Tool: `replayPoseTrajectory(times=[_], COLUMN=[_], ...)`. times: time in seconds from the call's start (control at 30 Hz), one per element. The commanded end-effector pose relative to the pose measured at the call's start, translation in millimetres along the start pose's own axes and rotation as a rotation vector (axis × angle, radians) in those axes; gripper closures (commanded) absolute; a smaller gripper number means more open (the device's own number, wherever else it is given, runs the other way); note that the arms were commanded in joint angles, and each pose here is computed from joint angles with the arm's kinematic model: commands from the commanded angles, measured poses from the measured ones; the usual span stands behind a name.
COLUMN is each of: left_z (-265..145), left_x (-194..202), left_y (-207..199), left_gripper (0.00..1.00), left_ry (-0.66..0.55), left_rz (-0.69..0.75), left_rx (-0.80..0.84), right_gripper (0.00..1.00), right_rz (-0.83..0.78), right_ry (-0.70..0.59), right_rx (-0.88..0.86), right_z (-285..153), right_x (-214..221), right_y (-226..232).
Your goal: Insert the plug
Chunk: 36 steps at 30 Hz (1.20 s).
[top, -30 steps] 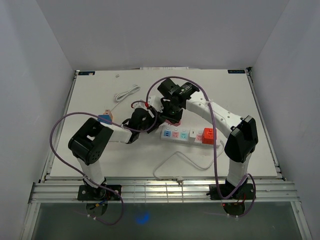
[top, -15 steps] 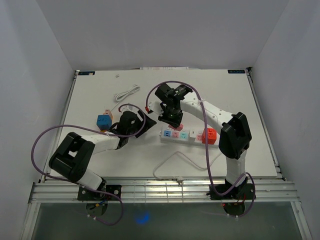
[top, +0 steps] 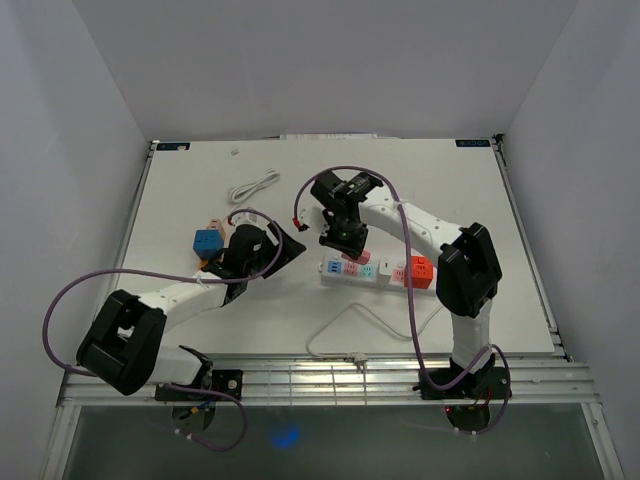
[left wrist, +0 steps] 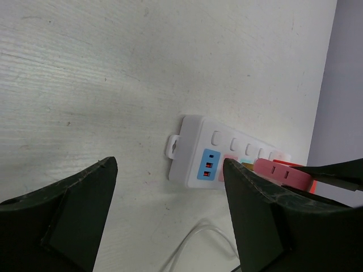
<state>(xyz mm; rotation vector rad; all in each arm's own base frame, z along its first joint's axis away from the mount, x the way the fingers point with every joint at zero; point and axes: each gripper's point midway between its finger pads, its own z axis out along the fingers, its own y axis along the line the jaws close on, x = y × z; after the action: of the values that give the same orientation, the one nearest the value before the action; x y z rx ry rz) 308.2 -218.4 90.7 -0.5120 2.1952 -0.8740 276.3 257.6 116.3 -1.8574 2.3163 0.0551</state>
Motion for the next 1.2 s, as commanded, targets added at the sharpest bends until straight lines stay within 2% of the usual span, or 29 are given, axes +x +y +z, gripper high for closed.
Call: replayPoseTrajectory(times=[0.0, 0.2, 0.7, 1.17], left_z=[-9, -16, -17, -18], left_x=[-7, 1, -2, -7], left_y=[4, 6, 13, 14], left_gripper=[0.14, 0.14, 0.13, 0.13], left_ry=[-0.01, 0.038, 0.033, 0.021], left_rz=[0.015, -0.013, -0.024, -0.025], left_rx=[-0.03, -0.027, -0.041, -0.039], right_gripper=[0.92, 0.92, 0.92, 0.92], right_rz=[-0.005, -0.008, -0.02, -0.036], right_ry=[0.019, 0.036, 0.062, 0.077], right_rx=[-0.012, -0.027, -0.037, 0.04], right_z=[4, 13, 22, 19], right_x=[3, 3, 3, 5], right_y=[5, 7, 8, -5])
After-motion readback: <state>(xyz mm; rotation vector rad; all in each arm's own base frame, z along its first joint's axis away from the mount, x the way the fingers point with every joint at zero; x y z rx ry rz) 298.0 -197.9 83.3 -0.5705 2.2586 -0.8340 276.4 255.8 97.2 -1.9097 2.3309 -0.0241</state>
